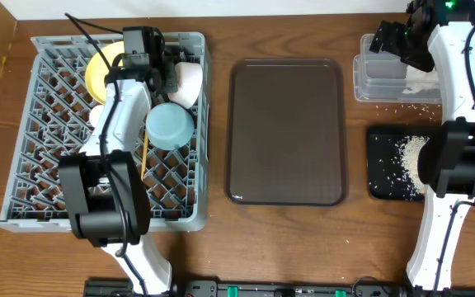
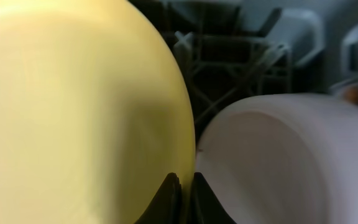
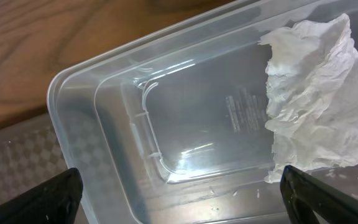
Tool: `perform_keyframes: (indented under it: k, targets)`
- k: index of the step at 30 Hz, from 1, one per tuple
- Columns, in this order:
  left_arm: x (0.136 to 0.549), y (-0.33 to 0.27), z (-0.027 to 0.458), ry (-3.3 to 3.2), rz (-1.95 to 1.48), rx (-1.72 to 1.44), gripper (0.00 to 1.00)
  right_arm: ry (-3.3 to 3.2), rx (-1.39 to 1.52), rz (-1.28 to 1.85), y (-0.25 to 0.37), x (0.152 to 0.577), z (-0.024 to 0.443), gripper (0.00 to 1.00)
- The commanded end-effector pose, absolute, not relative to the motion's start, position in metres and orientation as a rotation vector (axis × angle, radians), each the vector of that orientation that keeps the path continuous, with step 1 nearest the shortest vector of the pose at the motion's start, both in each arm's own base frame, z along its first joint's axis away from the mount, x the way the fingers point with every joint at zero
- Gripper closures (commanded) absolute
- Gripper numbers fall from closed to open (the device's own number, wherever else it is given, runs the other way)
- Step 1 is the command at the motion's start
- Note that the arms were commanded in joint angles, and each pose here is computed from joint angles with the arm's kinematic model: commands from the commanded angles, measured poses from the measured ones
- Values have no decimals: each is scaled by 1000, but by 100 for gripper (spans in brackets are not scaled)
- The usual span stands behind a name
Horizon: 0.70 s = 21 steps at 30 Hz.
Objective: Sort waste into correct bins and load items into the dishwasher
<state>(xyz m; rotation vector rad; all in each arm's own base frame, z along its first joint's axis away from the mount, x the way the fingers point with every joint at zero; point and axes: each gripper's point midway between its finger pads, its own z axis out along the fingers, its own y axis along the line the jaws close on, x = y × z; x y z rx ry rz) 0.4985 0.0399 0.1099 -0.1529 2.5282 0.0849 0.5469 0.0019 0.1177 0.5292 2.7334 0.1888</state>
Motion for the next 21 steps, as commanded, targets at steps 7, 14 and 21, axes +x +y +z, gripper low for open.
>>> perform_keyframes:
  k: [7, 14, 21]
  targets:
    - [483, 36, 217, 2303, -21, -305, 92, 2712, 496, 173, 3, 549, 129, 1]
    - [455, 7, 267, 2239, -327, -288, 92, 2712, 496, 173, 3, 549, 129, 1]
    - [442, 20, 283, 2193, -642, -333, 92, 2712, 496, 173, 3, 549, 129, 1]
